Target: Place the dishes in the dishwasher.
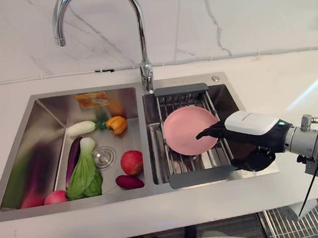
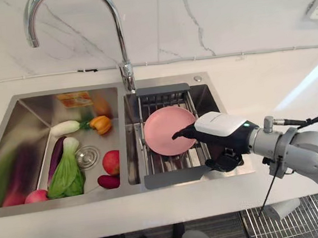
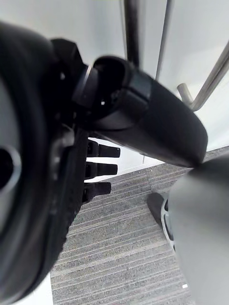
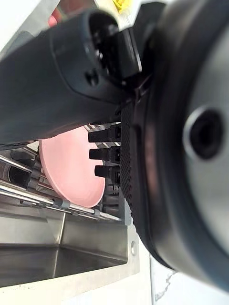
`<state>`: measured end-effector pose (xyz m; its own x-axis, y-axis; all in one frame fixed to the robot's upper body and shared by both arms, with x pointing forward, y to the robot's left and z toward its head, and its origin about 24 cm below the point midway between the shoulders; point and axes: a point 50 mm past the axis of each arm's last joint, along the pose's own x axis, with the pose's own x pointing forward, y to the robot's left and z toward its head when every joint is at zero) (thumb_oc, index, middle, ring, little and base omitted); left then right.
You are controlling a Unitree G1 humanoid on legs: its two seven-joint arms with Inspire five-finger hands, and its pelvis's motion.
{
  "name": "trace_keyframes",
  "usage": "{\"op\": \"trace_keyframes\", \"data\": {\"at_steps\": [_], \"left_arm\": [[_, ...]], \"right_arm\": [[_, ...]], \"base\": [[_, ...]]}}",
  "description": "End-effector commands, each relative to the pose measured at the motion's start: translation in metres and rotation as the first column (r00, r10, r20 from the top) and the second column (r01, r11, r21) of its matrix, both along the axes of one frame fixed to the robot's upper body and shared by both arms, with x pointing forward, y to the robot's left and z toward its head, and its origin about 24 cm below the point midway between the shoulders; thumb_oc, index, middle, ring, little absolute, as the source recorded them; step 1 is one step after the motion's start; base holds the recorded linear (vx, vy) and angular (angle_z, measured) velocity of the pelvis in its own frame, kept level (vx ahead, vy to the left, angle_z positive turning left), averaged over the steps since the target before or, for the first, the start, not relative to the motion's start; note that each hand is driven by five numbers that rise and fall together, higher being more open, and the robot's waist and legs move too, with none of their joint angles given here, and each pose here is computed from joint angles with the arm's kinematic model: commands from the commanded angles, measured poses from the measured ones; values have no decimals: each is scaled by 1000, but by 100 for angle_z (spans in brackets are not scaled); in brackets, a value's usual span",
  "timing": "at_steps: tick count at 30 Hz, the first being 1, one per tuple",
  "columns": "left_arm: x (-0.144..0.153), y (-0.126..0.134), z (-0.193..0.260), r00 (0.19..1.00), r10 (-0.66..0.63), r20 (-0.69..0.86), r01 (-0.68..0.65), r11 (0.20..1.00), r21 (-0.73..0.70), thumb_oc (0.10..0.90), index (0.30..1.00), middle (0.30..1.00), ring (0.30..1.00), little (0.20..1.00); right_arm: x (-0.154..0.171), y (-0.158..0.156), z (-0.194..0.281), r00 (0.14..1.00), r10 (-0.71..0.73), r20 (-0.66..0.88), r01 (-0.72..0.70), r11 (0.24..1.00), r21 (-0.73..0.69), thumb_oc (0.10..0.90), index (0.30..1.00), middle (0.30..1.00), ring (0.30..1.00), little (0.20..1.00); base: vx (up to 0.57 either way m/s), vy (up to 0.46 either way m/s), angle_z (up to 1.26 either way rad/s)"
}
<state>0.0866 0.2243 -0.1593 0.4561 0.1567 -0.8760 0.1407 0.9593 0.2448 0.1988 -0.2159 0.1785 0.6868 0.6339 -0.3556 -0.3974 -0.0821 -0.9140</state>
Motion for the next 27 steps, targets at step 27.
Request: {"op": "trace_keyframes", "data": {"at_steps": [27], "left_arm": [[-22, -13, -8, 997, -4, -72, 2, 1000, -20, 800, 900, 900, 900, 900]], "right_arm": [[0, -19, -13, 917, 16, 398, 99, 959, -266, 800, 900, 900, 900, 900]], "base": [[0, -2, 7]]}}
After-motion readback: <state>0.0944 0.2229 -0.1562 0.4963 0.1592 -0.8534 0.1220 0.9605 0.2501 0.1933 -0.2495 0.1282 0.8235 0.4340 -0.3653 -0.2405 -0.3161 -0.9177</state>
